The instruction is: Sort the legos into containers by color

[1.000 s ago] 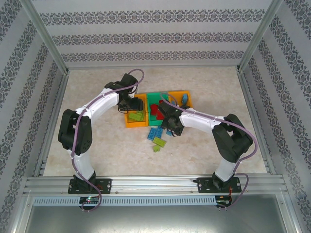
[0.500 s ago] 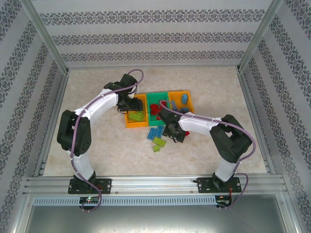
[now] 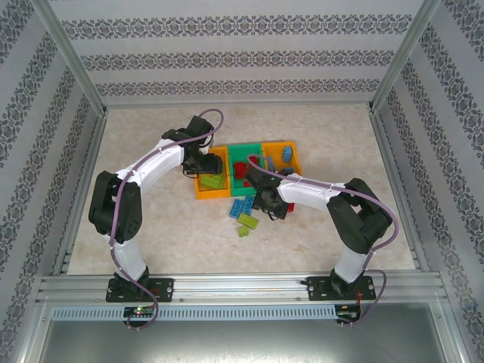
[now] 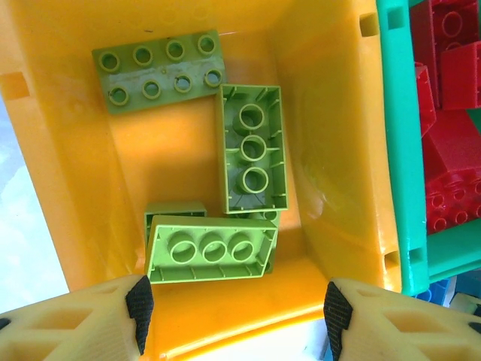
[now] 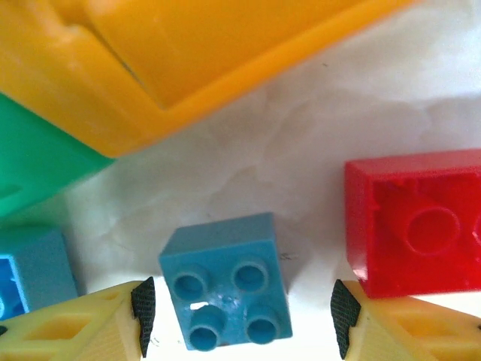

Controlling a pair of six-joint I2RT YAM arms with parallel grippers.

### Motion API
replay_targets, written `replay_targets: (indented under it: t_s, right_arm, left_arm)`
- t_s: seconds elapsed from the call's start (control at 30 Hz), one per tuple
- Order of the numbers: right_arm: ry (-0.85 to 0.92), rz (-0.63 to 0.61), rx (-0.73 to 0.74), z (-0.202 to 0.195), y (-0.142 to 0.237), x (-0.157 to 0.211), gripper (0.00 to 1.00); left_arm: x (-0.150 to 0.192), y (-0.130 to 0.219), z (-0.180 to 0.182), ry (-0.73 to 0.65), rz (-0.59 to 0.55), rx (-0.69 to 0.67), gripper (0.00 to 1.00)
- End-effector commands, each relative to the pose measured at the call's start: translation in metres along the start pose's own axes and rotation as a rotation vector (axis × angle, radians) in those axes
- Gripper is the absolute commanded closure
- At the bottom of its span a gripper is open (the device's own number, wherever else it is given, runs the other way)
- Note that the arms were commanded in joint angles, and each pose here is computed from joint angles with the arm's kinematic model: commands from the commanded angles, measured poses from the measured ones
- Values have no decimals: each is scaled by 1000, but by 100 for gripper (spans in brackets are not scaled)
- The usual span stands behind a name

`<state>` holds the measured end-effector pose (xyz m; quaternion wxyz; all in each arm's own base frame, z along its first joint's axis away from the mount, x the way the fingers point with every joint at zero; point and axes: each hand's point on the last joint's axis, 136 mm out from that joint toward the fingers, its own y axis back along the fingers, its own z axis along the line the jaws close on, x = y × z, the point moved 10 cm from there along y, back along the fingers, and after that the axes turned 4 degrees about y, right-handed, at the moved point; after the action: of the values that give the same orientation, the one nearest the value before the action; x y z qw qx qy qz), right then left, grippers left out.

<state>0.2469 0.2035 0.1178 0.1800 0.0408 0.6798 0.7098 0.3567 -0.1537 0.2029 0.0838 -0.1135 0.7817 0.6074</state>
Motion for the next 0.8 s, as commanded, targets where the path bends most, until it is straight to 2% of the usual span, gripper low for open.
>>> replay_targets:
  t_s: [0.0, 0.17, 0.33, 0.47, 0.6, 0.77]
  right_arm:
    - [51, -44, 7, 7, -2, -11, 34]
    - [71, -26, 23, 9, -5, -15, 39]
    - [82, -10, 42, 3, -7, -11, 58]
    - [92, -21, 39, -2, 0, -7, 67]
    - [88, -66, 28, -8, 19, -10, 68]
    - [26, -162, -38, -18, 49, -31, 69]
  left_arm:
    - [0, 7, 2, -4, -23, 18, 37]
    - [0, 7, 3, -2, -24, 9, 37]
    - [2, 7, 4, 0, -26, 1, 37]
    - [3, 7, 5, 4, -28, -6, 37]
    - [3, 7, 6, 1, -25, -10, 37]
    - [6, 5, 7, -18, -15, -16, 37]
